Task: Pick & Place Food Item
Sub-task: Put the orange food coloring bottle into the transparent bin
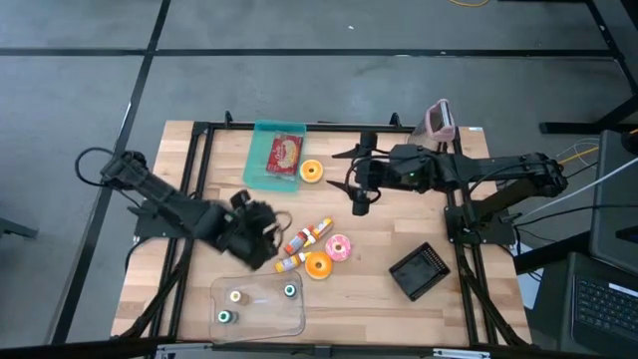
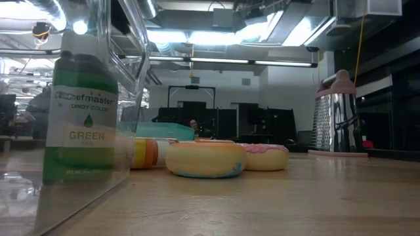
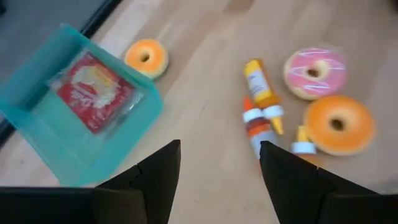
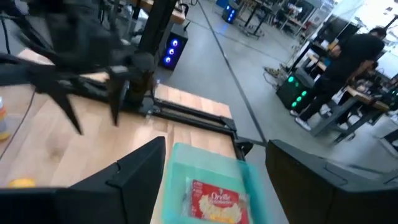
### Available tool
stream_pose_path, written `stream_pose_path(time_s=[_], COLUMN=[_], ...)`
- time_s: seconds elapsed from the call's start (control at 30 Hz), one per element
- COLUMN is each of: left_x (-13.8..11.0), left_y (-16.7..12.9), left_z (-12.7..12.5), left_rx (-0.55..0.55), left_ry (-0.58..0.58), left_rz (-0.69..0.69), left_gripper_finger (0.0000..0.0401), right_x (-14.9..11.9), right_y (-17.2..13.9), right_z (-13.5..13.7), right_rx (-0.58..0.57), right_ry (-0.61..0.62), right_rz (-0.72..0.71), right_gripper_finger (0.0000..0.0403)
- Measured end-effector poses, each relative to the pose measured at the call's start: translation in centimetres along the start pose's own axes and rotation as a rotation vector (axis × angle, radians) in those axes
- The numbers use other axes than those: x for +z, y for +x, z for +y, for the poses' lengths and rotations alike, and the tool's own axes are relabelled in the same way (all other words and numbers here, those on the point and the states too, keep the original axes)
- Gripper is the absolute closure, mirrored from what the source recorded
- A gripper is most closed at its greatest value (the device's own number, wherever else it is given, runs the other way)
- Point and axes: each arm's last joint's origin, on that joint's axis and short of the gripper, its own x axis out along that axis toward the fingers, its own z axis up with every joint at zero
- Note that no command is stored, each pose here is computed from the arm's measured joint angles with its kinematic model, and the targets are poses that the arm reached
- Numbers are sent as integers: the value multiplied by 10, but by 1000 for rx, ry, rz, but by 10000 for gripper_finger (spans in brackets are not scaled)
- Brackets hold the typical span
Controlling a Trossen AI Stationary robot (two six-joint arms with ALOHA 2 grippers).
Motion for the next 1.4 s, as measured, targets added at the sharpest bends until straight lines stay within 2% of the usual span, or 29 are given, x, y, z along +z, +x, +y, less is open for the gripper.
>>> stream_pose_path(time_s=[0.1, 0.2, 0.37, 0.43, 0.67, 0.87, 0.97, 1.13, 1.4], left_x=[10, 14, 10, 2, -17, -28, -37, -37, -14], left_y=[30, 58, 96, 110, 147, 174, 181, 179, 157], left_z=[15, 26, 36, 39, 29, 7, -1, -10, -11], left_rx=[-14, -88, -183, -187, -201, -280, -282, -292, -336], left_ry=[-37, -84, -143, -157, -147, -171, -162, -141, -128], left_rz=[116, 201, 241, 274, 320, 384, 441, 449, 345], left_gripper_finger=[188, 188, 186, 184, 185, 185, 186, 185, 187], right_x=[-3, -6, -12, -15, -26, -42, -45, -45, -46], right_y=[0, 0, -1, -1, 0, 5, 6, 6, 7], right_z=[1, 2, 4, 5, 10, 17, 18, 18, 16], right_rx=[11, 22, 42, 50, 102, 99, 106, 109, 100], right_ry=[7, 9, 0, 7, 38, 23, 25, 19, 22], right_rz=[30, 63, 120, 149, 214, 263, 271, 273, 276], right_gripper_finger=[130, 130, 130, 130, 130, 130, 130, 130, 130])
